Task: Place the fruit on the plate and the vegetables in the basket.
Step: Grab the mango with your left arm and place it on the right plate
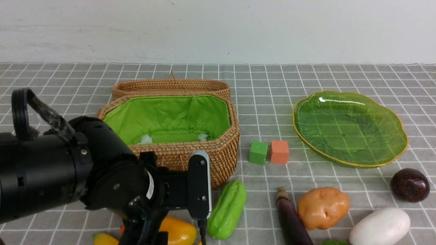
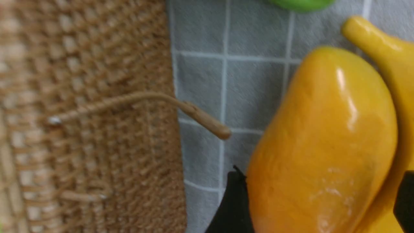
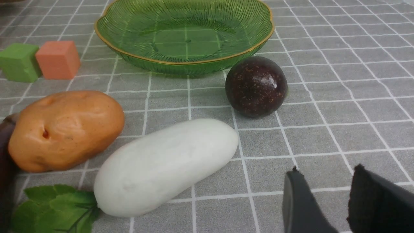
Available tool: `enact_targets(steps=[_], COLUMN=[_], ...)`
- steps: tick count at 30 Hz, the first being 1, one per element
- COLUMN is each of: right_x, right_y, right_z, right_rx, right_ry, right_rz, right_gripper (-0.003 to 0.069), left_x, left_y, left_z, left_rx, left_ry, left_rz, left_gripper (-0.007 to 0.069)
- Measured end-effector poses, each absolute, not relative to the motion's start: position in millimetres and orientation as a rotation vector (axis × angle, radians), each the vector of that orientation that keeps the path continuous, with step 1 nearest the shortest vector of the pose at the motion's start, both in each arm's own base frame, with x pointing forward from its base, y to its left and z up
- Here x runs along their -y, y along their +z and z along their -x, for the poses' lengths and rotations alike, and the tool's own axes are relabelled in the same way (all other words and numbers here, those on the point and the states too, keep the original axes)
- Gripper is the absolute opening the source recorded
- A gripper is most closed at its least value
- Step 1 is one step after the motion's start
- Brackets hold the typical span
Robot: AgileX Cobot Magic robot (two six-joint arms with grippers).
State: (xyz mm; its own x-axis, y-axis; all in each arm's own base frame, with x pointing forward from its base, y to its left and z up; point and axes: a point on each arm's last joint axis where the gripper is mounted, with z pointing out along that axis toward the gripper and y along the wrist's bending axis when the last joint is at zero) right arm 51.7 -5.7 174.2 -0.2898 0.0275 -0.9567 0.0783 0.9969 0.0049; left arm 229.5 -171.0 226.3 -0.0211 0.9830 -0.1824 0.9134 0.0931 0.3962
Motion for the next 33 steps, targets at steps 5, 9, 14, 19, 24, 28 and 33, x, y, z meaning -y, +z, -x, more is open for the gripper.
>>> enact_targets(steps=[5,9,14,19,24,28,33], right_x=[5.7,5.7,5.7,5.7,5.7,5.7,5.7], right_y=[174.2,174.2,174.2,174.2,174.2,174.2,174.2], right_z=[-51.7,-51.7,-51.7,-51.7,-51.7,-51.7,-51.7], right_rx=[-1.865,-1.865,-1.865,-1.865,-1.865,-1.865,-1.865], right_ry=[-0.05,-0.05,-0.05,-0.05,-0.05,-0.05,-0.05], right_rz=[-0.077,-0.077,-0.077,-0.077,-0.077,-0.077,-0.077], right_gripper=[0.0242,0.0242,0.0242,0.0242,0.0242,0.0242,0.0242], left_x=[174.2,177.0,179.9,181.0,181.0,179.7,176.3], left_y=[216.7,202.0,179.1,173.1,173.2,173.1,183.9], left_z=[-233.6,-237.9,-245.6,-248.0,-248.4,-247.1,-243.9], left_rx=[-1.986,-2.006,-1.998,-2.026,-2.062,-2.091,-2.124], left_ry=[0.235,0.243,0.294,0.299,0.296,0.299,0.3], left_rz=[-1.883,-1.925,-2.016,-2.004,-1.97,-1.965,-1.911], left_gripper=[0.0596,0.0594,0.0594,0.059,0.0558,0.0558,0.0558])
